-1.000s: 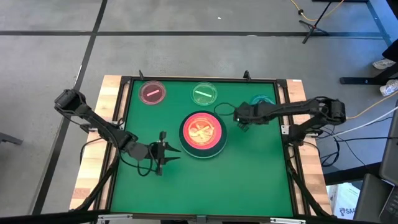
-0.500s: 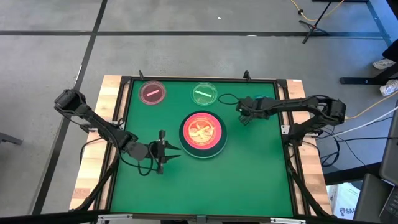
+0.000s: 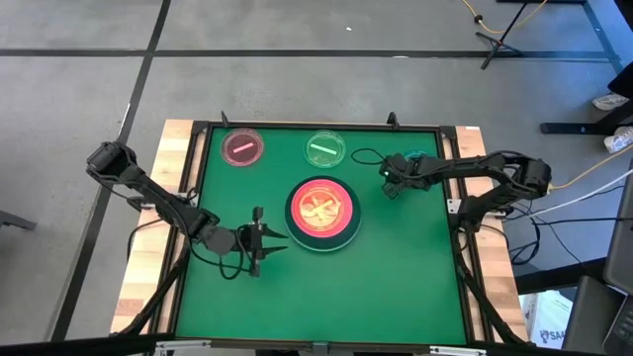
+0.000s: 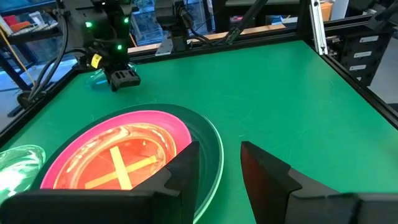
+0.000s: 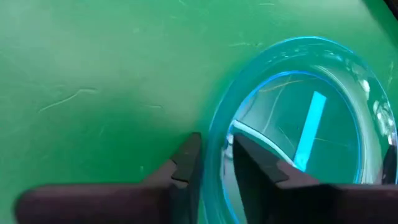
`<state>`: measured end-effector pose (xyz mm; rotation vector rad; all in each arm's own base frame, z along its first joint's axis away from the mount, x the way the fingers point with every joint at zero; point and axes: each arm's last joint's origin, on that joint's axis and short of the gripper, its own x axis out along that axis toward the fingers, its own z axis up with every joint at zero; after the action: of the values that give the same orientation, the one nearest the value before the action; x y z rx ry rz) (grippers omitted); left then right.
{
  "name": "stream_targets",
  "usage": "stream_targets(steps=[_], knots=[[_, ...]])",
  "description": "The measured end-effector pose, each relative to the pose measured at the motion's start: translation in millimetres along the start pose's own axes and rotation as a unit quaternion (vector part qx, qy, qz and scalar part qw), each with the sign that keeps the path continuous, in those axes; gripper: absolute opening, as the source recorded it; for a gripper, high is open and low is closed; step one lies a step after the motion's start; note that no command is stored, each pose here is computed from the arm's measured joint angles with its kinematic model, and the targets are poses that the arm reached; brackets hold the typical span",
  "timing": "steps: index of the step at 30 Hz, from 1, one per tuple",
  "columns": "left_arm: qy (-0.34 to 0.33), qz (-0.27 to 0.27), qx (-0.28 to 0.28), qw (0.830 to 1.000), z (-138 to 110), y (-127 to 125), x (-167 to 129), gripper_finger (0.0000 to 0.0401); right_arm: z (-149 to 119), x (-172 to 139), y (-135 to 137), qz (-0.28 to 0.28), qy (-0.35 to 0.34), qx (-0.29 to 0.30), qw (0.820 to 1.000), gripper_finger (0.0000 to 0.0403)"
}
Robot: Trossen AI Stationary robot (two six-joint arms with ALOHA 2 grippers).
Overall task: Stack plastic plates
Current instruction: Stack the blue transparent plate on the orange transparent plate
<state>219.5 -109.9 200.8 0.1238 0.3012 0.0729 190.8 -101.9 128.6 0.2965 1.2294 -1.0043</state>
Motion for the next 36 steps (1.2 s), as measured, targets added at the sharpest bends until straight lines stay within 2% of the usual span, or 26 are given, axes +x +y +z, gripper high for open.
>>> stream_targets(steps=[7,9,17,25,29,36], knots=[[0.000,0.000,0.000,1.000,0.0,0.0,0.0,0.0110,2.8,0.3,0.6,-0.004,-0.018,-0.017,1.000,0.0014],[0.000,0.000,0.000,1.000,0.0,0.0,0.0,0.0110,3.5,0.3,1.0,-0.002,-0.021,-0.027,0.999,0.0004],[0.000,0.000,0.000,1.000,-0.1,0.0,0.0,0.0110,5.0,-1.1,1.5,0.005,-0.029,-0.047,0.998,0.0005],[-0.001,0.012,0.000,1.000,0.0,0.7,0.0,0.0110,10.7,-20.2,23.5,0.023,-0.072,-0.106,0.992,0.0001],[-0.001,0.012,0.000,1.000,0.0,0.7,0.0,0.0110,16.4,-38.9,40.9,0.043,-0.108,-0.144,0.983,0.0002],[-0.001,0.012,0.000,1.000,0.0,0.7,0.0,0.0110,19.5,-77.5,73.2,0.087,-0.174,-0.214,0.957,0.0002]])
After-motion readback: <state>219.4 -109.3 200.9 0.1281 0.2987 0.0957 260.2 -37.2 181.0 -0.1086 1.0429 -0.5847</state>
